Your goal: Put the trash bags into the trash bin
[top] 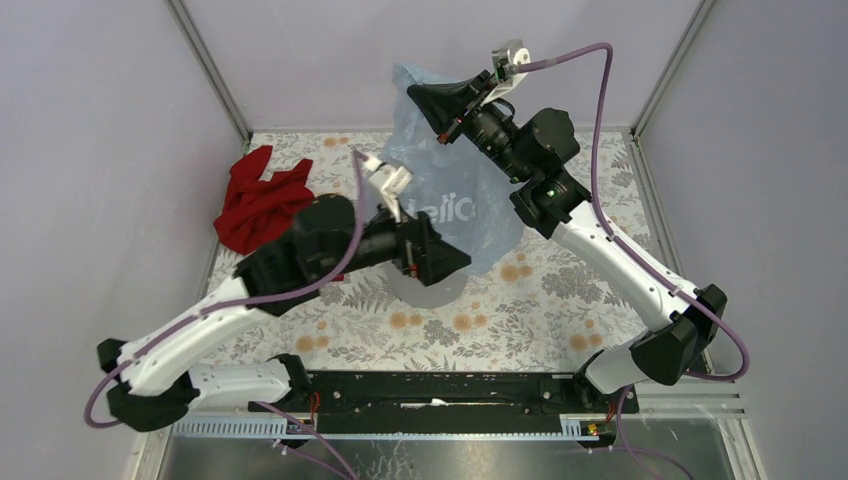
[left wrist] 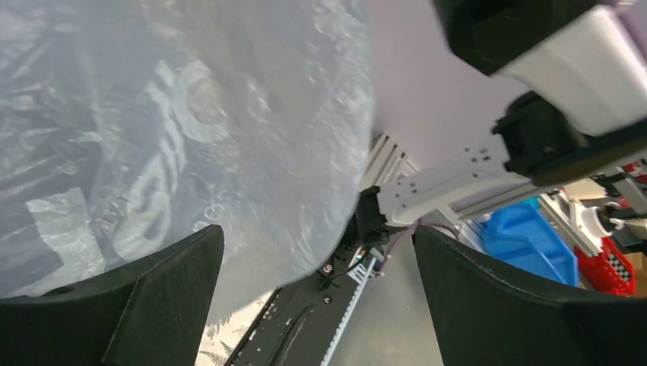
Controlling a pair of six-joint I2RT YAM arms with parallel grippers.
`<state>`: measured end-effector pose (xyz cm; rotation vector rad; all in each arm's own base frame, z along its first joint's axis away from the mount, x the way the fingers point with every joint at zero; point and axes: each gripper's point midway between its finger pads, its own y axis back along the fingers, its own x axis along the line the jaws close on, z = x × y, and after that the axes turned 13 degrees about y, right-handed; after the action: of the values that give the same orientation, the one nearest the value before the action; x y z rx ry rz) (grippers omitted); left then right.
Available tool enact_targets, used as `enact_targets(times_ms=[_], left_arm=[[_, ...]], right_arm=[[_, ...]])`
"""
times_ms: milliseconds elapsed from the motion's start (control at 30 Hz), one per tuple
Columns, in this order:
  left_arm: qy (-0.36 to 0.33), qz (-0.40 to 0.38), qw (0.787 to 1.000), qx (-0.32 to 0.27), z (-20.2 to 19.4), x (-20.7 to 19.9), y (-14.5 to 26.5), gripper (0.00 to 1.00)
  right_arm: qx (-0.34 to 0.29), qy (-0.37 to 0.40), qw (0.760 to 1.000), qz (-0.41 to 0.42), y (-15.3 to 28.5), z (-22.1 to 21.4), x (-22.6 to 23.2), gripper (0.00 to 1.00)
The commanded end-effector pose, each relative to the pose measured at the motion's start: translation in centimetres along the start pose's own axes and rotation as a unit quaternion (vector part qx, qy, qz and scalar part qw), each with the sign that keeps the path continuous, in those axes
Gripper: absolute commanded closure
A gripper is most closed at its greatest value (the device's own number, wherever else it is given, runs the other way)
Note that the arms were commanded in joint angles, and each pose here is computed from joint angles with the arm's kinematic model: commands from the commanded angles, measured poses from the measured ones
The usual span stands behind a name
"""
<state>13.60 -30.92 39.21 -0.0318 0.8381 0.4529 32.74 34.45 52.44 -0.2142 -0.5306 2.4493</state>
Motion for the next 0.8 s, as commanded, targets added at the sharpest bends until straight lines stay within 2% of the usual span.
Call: enact_targets(times_ms=[0,133,300,400,533,667,767], left_arm=[[-0.025,0.005,0.999,-0.043,2.9,-0.5,-3.2,0.01],[-0.02,0.095,0.992,-0.077,3.9,3.2,-5.1,0.1],[-0.007,0.097,0.994,-0.054,2.9,3.7,-7.0,0.25],[-0.01,0.12,0.991,-0.064,3.1,4.7,-7.2,0.33],[-0.013,0.181,0.98,-0.084,3.5,7.2,-6.5,0.57],[-0.019,0.263,0.958,-0.113,4.0,10.3,-4.3,0.75],[-0.031,0.346,0.924,-0.16,5.1,13.1,-0.9,0.89]], right_arm=[[-0.06,-0.007,0.998,0.008,0.4,4.6,0.6,1.0],[-0.059,-0.011,0.998,0.008,0.8,4.6,0.7,1.0],[-0.058,-0.019,0.998,0.016,0.8,4.4,1.0,1.0],[-0.062,-0.025,0.998,0.018,0.7,4.5,1.1,1.0],[-0.066,-0.034,0.997,0.022,0.8,4.6,1.3,1.0],[-0.058,-0.031,0.997,0.033,0.9,4.3,1.7,1.0],[-0.053,-0.033,0.997,0.039,0.9,4.0,1.9,1.0]])
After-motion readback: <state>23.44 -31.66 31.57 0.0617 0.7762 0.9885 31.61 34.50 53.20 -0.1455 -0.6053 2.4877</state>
